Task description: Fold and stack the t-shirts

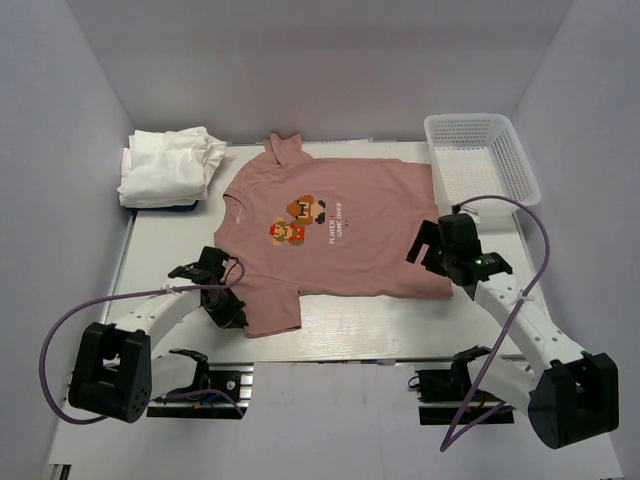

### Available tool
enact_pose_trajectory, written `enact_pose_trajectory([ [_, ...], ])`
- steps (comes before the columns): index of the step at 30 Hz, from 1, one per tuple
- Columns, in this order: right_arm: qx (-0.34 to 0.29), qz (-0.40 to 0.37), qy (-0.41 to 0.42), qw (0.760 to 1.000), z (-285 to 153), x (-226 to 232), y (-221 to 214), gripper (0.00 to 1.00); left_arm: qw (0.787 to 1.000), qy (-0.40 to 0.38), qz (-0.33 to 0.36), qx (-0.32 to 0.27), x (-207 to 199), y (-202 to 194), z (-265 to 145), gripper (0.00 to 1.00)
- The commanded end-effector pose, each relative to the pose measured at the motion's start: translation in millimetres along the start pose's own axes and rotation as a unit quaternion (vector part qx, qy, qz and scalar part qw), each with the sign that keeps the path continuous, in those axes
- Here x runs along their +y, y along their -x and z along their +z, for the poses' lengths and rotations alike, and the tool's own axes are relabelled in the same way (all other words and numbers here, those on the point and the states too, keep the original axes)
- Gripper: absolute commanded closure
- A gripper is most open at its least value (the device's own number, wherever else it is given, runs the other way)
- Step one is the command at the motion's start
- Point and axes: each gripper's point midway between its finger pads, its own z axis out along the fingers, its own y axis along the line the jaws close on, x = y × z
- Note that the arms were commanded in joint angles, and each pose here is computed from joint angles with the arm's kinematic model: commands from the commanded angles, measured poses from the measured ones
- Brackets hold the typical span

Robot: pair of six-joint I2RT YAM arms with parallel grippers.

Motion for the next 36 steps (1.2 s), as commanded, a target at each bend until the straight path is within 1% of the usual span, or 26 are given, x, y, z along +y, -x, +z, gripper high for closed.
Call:
enact_pose_trajectory([
  [1, -0.003, 0.06, -0.132, 0.989, -7.9, -54.1, -13.3, 0.1, 1.0, -0.011, 0.011, -0.022, -4.0, 7.7, 1.2, 1.0],
  [2, 0.007, 0.062, -0.148, 0.987, -9.8, -62.8, -22.2, 0.1, 1.0, -0.019, 0.012, -0.02, -6.6, 6.4, -0.6, 1.0],
  [3, 0.015, 0.085, -0.161, 0.983, -10.8, -68.6, -29.3, 0.1, 0.999, -0.029, 0.012, -0.007, -9.9, 1.8, -1.7, 1.0],
  [5, 0.039, 0.094, -0.167, 0.981, -11.5, -74.0, -44.8, 0.1, 0.999, -0.042, 0.018, 0.007, -12.0, -4.7, -3.3, 1.0],
  [6, 0.039, 0.108, -0.169, 0.979, -11.0, -75.5, -46.4, 0.1, 0.999, -0.048, 0.018, 0.012, -10.5, -9.4, -5.7, 1.0],
  [8, 0.032, 0.113, -0.165, 0.979, -7.0, -75.6, -45.6, 0.1, 0.998, -0.052, 0.017, 0.032, -7.3, -20.0, -9.4, 1.0],
  [9, 0.034, 0.113, -0.175, 0.977, -4.4, -82.6, -50.2, 0.1, 0.998, -0.052, 0.017, 0.032, -6.2, -21.1, -11.4, 1.0],
  [10, 0.034, 0.104, -0.181, 0.977, -2.6, -86.2, -50.3, 0.11, 0.998, -0.056, 0.017, 0.034, -5.0, -24.7, -15.9, 1.0],
  [11, 0.031, 0.105, -0.184, 0.977, 0.0, -87.9, -49.3, 0.17, 0.998, -0.056, 0.017, 0.034, -4.0, -25.7, -17.4, 1.0],
  [13, 0.042, 0.106, -0.188, 0.976, 5.6, -88.6, -48.1, 0.21, 0.998, -0.054, 0.016, 0.042, -2.7, -29.2, -21.7, 1.0],
  [17, 0.053, 0.113, -0.194, 0.973, 19.1, -94.4, -54.0, 0.23, 0.997, -0.049, 0.01, 0.054, 0.6, -35.2, -24.3, 1.0],
  [20, 0.084, 0.116, -0.188, 0.972, 30.2, -94.1, -66.1, 0.26, 0.997, -0.052, 0.009, 0.058, 0.8, -37.5, -26.1, 1.0],
  [23, 0.104, 0.109, -0.197, 0.969, 31.0, -99.5, -75.3, 0.47, 0.996, -0.059, 0.009, 0.068, -1.7, -41.4, -30.8, 1.0],
  [24, 0.106, 0.106, -0.202, 0.968, 29.8, -102.1, -78.3, 0.56, 0.996, -0.05, 0.007, 0.075, 2.5, -44.6, -31.4, 1.0],
  [25, 0.112, 0.108, -0.208, 0.966, 28.4, -105.9, -83.0, 0.71, 0.996, -0.056, 0.009, 0.071, 0.1, -43.5, -35.7, 1.0],
  [27, 0.12, 0.111, -0.212, 0.964, 24.8, -109.0, -90.3, 0.84, 0.996, -0.05, 0.007, 0.075, 3.4, -46.7, -40.0, 1.0],
  [28, 0.124, 0.112, -0.212, 0.963, 23.2, -109.7, -92.8, 0.97, 0.995, -0.053, 0.007, 0.08, 4.1, -49.7, -42.4, 1.0],
  [29, 0.132, 0.119, -0.209, 0.962, 18.6, -108.7, -97.7, 1.0, 0.995, -0.05, 0.006, 0.082, 4.4, -50.3, -44.8, 1.0],
  [33, 0.144, 0.095, -0.197, 0.965, 1.0, -104.6, -95.1, 1.0, 0.993, -0.059, 0.004, 0.101, 12.3, -65.5, -52.1, 1.0],
  [35, 0.171, 0.086, -0.192, 0.963, -10.1, -102.8, -102.7, 1.0, 0.992, -0.076, 0.003, 0.102, 10.4, -69.8, -58.4, 1.0],
  [36, 0.175, 0.084, -0.188, 0.963, -15.6, -100.7, -103.1, 1.0, 0.991, -0.081, 0.004, 0.106, 10.2, -72.3, -60.4, 1.0],
])
